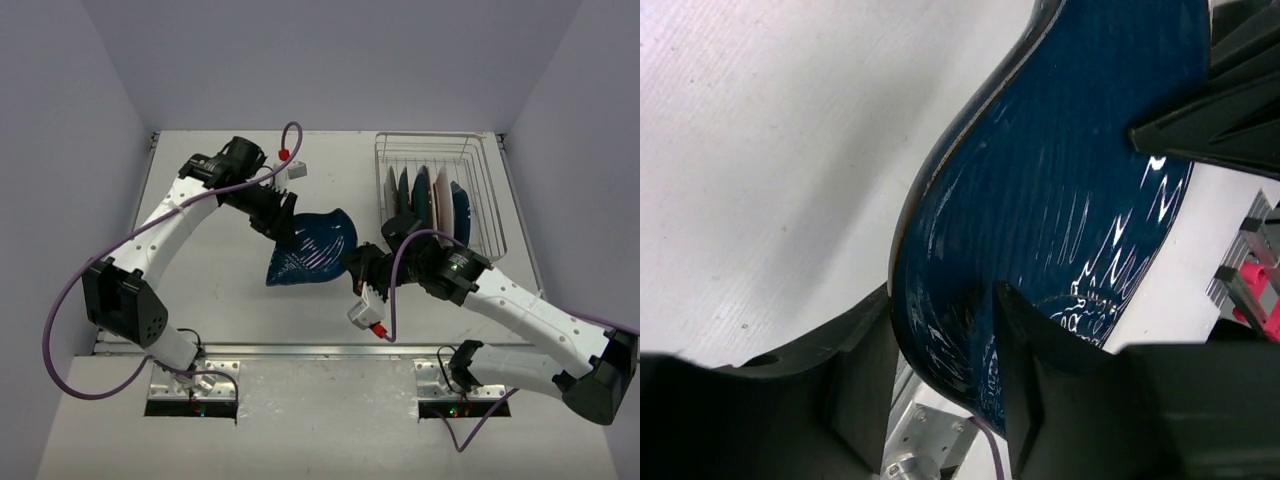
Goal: Unload the plates from the dish rack
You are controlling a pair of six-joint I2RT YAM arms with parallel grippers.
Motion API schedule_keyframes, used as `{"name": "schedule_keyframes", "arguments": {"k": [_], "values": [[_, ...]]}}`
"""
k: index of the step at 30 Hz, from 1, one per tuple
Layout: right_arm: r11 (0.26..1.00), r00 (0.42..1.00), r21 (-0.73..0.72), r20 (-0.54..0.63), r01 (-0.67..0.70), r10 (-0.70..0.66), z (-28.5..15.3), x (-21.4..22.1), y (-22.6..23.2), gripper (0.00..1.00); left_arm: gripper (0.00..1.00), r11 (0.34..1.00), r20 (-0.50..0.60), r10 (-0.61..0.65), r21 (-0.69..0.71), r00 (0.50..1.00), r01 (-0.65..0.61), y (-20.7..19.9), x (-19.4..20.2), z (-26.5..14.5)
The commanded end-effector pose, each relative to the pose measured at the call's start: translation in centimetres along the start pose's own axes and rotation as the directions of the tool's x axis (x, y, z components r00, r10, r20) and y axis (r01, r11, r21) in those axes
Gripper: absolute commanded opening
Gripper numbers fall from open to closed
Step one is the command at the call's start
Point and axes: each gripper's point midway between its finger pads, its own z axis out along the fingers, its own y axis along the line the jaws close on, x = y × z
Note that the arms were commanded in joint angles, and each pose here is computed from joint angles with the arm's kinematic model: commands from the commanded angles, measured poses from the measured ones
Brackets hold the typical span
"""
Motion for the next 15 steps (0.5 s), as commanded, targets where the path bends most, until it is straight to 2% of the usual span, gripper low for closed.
{"name": "schedule_keyframes", "arguments": {"k": [1,2,5,6,9,12,13,15], "values": [[0.969,0.992,0.213,-0.05,0.121,-0.112,-1.7,0.2,-5.7,0.0,0.09,0.995,0.06,0.03,0.094,0.998,-0.035,-1.6,-0.8,0.2],[0.968,0.992,0.218,-0.054,0.121,-0.112,-1.7,0.3,-5.7,0.0,0.0,0.993,0.065,0.03,0.112,0.997,-0.037,-1.9,-0.8,0.2],[0.964,0.991,0.232,-0.066,0.128,-0.115,-1.6,0.3,-5.5,0.0,0.0,0.986,0.074,0.019,0.162,0.997,-0.031,-2.4,-1.0,0.2],[0.963,0.991,0.239,-0.071,0.125,-0.111,-1.6,0.4,-5.5,0.05,0.0,0.983,0.08,0.013,0.179,0.997,-0.027,-2.5,-1.2,0.2],[0.956,0.992,0.272,-0.094,0.108,-0.085,-1.9,0.7,-5.6,0.38,0.0,0.976,0.121,-0.032,0.216,0.992,0.005,-1.7,-2.3,-0.5],[0.957,0.989,0.282,-0.149,0.06,-0.018,-2.4,1.9,-5.4,0.89,0.0,0.972,0.217,-0.124,0.224,0.968,0.075,1.0,-4.5,-2.2],[0.957,0.984,0.287,-0.175,0.042,0.01,-2.6,2.5,-5.3,0.98,0.0,0.971,0.24,-0.146,0.219,0.96,0.093,2.1,-5.3,-2.6],[0.954,0.968,0.299,-0.236,-0.006,0.08,-3.1,3.7,-4.7,0.99,0.0,0.974,0.29,-0.18,0.189,0.94,0.128,4.5,-7.0,-3.5]]}}
